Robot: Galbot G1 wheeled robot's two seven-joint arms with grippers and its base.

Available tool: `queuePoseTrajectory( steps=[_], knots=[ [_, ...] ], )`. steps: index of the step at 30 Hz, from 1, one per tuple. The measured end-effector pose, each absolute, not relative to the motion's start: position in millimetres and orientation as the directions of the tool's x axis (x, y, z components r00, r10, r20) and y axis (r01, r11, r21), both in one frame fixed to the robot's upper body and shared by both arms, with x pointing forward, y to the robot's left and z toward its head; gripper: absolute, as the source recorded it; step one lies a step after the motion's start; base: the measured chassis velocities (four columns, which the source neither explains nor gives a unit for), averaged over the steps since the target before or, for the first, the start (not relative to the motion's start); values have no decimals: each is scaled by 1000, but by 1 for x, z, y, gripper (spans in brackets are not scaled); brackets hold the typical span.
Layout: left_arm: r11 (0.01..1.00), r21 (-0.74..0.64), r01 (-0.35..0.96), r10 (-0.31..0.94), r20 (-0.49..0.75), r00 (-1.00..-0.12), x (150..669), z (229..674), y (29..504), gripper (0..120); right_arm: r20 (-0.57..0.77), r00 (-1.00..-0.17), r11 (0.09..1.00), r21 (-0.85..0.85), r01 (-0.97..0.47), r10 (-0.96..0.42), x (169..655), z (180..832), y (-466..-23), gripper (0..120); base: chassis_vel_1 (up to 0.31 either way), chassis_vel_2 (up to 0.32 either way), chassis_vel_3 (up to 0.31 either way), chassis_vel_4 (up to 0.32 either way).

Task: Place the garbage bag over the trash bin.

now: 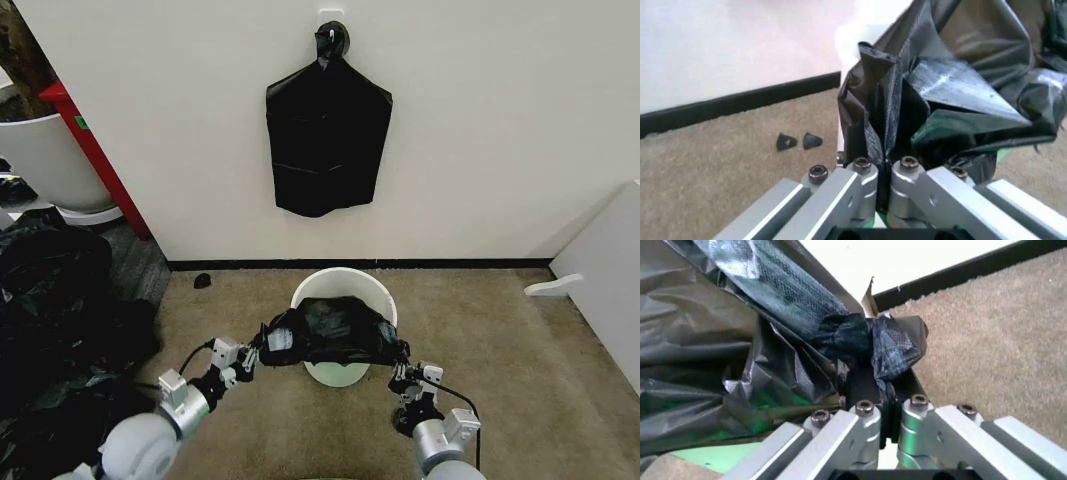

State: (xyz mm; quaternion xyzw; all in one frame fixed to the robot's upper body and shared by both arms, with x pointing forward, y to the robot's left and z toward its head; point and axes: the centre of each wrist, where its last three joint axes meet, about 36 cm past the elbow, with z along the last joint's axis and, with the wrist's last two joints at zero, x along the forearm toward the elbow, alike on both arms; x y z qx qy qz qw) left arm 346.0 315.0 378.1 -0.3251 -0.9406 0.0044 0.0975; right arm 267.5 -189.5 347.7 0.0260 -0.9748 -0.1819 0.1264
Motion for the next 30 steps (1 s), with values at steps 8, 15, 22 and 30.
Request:
queuePoseTrajectory(
  steps=[8, 15, 22, 30],
  knots=[
    [779, -70, 623, 622, 218, -752, 342, 365, 314, 0, 279, -956, 939, 343, 14, -87, 262, 345, -193, 0, 0, 0, 0, 0],
    [781, -93, 617, 620, 231, -750, 326, 358, 303, 0, 311, -947, 937, 348, 36, -79, 255, 344, -189, 0, 0, 0, 0, 0],
    [796, -74, 601, 599, 239, -764, 337, 351, 308, 0, 306, -950, 942, 333, 49, -59, 268, 341, -192, 0, 0, 0, 0, 0],
    [817, -64, 572, 568, 256, -782, 346, 338, 314, 0, 312, -949, 947, 316, 63, -41, 279, 339, -197, 0, 0, 0, 0, 0]
  ],
)
